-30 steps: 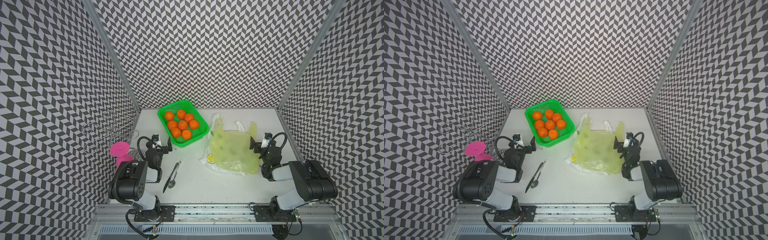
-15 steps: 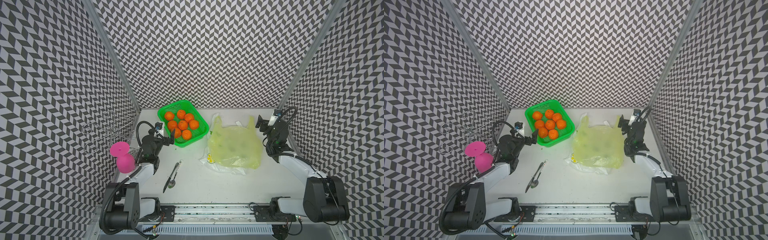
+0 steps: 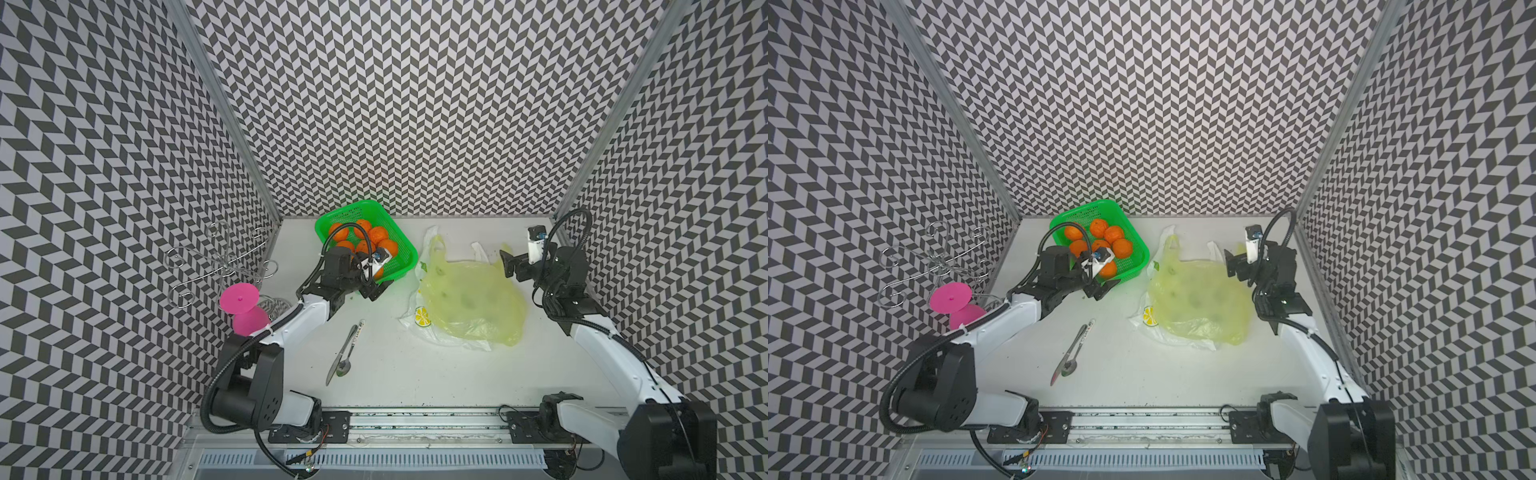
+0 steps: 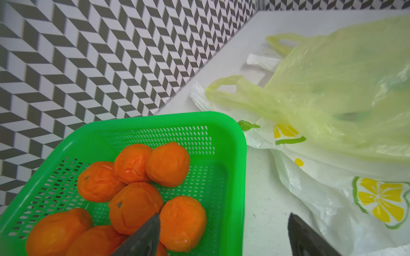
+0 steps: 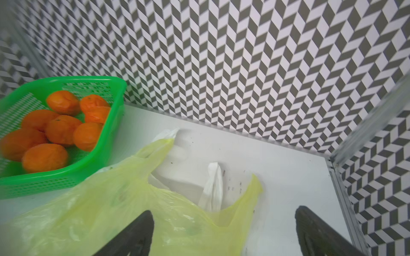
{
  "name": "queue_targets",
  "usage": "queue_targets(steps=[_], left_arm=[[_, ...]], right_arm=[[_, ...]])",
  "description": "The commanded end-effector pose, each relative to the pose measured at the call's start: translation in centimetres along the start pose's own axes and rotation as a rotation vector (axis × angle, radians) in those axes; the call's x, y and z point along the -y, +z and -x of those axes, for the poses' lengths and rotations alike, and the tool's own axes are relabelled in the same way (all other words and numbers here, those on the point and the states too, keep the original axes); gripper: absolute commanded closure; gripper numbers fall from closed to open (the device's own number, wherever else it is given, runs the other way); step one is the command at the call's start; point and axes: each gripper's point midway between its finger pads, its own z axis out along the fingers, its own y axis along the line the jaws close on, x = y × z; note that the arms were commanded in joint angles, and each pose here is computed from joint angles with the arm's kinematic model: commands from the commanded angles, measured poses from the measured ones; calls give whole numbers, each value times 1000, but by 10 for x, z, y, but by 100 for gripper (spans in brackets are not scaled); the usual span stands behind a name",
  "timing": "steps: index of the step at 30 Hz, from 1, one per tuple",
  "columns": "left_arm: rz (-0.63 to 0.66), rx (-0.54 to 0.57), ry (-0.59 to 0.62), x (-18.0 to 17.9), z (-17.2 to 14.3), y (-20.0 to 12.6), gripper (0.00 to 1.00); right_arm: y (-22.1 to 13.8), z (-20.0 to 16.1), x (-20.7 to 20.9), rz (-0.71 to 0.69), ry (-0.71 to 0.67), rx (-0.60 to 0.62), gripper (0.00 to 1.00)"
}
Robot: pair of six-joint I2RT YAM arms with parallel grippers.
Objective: Place the oranges into plastic bags & tie knots
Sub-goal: Adjust the basket at the center of the board.
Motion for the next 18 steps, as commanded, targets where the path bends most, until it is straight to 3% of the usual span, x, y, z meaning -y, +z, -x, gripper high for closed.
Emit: queue_targets(steps=[1,10,18], left_arm=[[-4,-124,59,-3,-12,20,15],[-74,-274,113,1,-26,67,28],[-196,-375,260,12,-38,84,43]], right_arm=[[4,-6,-23,132,-23,-4,1],[11,-24,-48,282,13,-68,2],[17,-30,-55,324,13,-104,1]])
